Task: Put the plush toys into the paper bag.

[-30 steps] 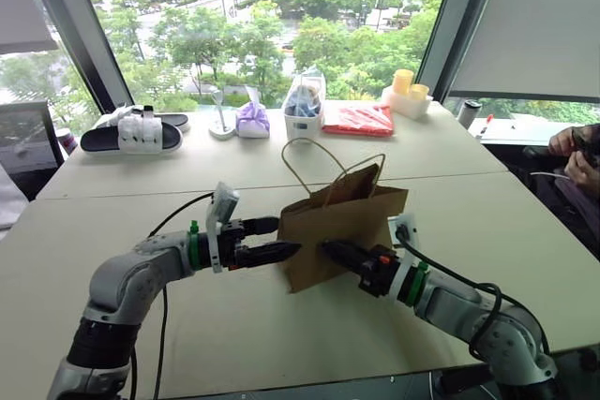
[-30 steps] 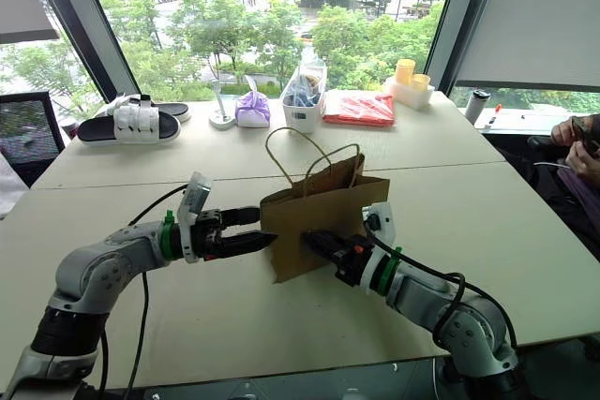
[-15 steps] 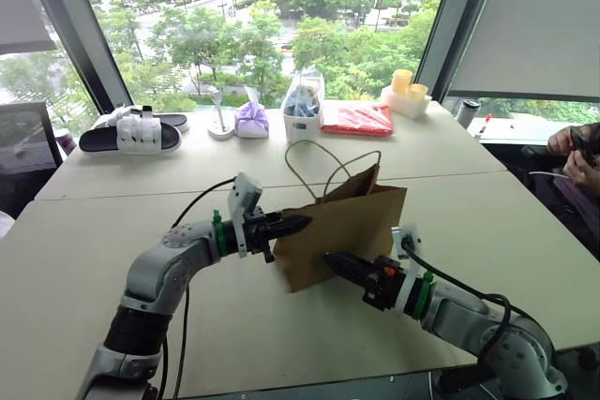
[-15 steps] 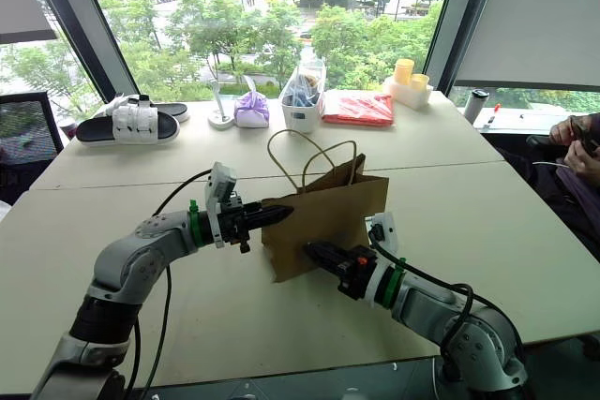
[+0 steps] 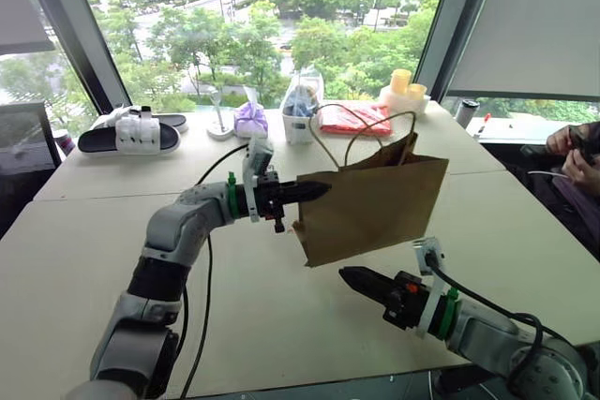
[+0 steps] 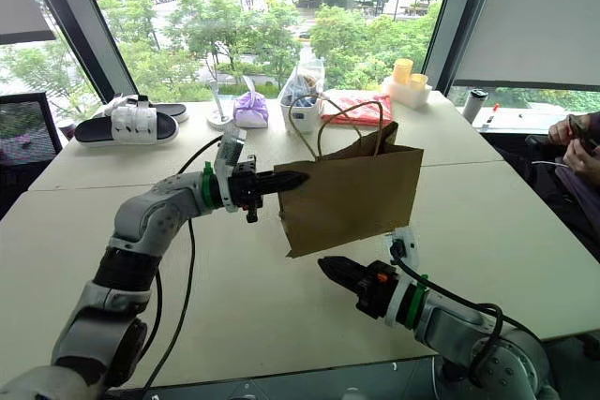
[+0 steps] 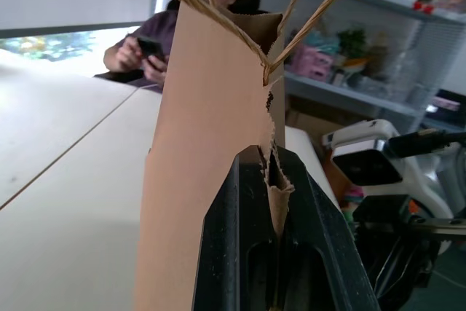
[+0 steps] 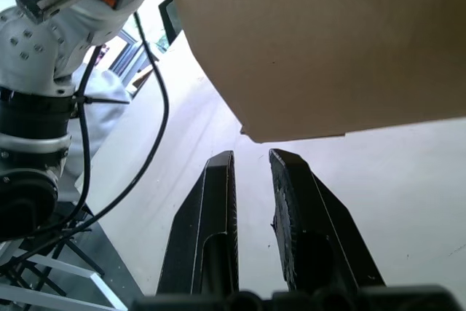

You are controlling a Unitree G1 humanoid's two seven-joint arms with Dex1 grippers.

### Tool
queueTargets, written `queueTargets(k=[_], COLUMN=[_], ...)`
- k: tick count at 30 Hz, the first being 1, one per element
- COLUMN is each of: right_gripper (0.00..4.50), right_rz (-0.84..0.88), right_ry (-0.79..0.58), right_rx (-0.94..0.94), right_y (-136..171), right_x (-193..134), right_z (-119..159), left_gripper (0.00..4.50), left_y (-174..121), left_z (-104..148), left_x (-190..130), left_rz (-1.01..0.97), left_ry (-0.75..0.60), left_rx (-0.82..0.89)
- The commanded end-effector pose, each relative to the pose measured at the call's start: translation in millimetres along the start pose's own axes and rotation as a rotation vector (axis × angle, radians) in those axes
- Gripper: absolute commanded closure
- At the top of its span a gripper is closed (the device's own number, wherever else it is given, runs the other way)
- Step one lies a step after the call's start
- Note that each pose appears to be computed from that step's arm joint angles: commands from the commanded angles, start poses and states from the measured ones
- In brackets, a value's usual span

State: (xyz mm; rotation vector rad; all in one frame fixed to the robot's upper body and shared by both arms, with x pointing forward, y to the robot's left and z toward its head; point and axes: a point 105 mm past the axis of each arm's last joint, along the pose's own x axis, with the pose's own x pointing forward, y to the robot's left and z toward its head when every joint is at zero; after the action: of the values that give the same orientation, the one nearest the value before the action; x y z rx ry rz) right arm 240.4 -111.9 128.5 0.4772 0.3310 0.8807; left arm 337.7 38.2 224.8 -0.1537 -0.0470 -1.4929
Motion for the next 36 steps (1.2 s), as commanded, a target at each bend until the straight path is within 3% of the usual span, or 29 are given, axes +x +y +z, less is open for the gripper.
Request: queueTargets(k=[1, 8, 9, 11, 18, 23, 25, 28, 30, 36], right_gripper=[3.74, 3.74, 3.74, 3.74, 3.74, 3.74, 3.74, 3.74, 3.74, 3.74], right_rz=[0.017, -0.015, -0.024, -0.034, -0.032, -0.029, -0.036, -0.053, -0.062, -0.066], right_ry=[-0.041, -0.081, -0.086, -0.091, -0.083, -0.069, -0.059, -0.025, -0.01, 0.063], right_rx=[-0.023, -0.001, 0.001, 0.004, 0.005, -0.012, -0.045, -0.104, -0.124, -0.154], right_y=[6, 13, 13, 13, 12, 9, 6, 3, 0, -10], right_x=[-1, -5, -6, -8, -9, -11, -21, -38, -50, -65], right_z=[8, 1, 0, -2, -4, -2, 4, 11, 14, 15], left_gripper=[4.47, 4.47, 4.23, 3.58, 0.12, 0.04, 0.04, 0.04, 0.04, 0.04], left_y=[12, 43, 44, 46, 46, 49, 52, 36, 19, -33], left_z=[-12, -35, -36, -36, -33, -27, -9, -4, -8, -55], left_x=[8, 22, 22, 22, 16, 1, -22, -55, -73, -110], left_rz=[-0.069, -0.049, -0.047, -0.043, -0.047, 0.018, 0.143, 0.273, 0.361, 0.644], left_ry=[0.074, 0.193, 0.197, 0.197, 0.154, 0.103, 0.0, -0.042, -0.061, 0.0], left_rx=[0.056, 0.107, 0.111, 0.118, 0.104, 0.084, 0.096, 0.07, 0.016, -0.111])
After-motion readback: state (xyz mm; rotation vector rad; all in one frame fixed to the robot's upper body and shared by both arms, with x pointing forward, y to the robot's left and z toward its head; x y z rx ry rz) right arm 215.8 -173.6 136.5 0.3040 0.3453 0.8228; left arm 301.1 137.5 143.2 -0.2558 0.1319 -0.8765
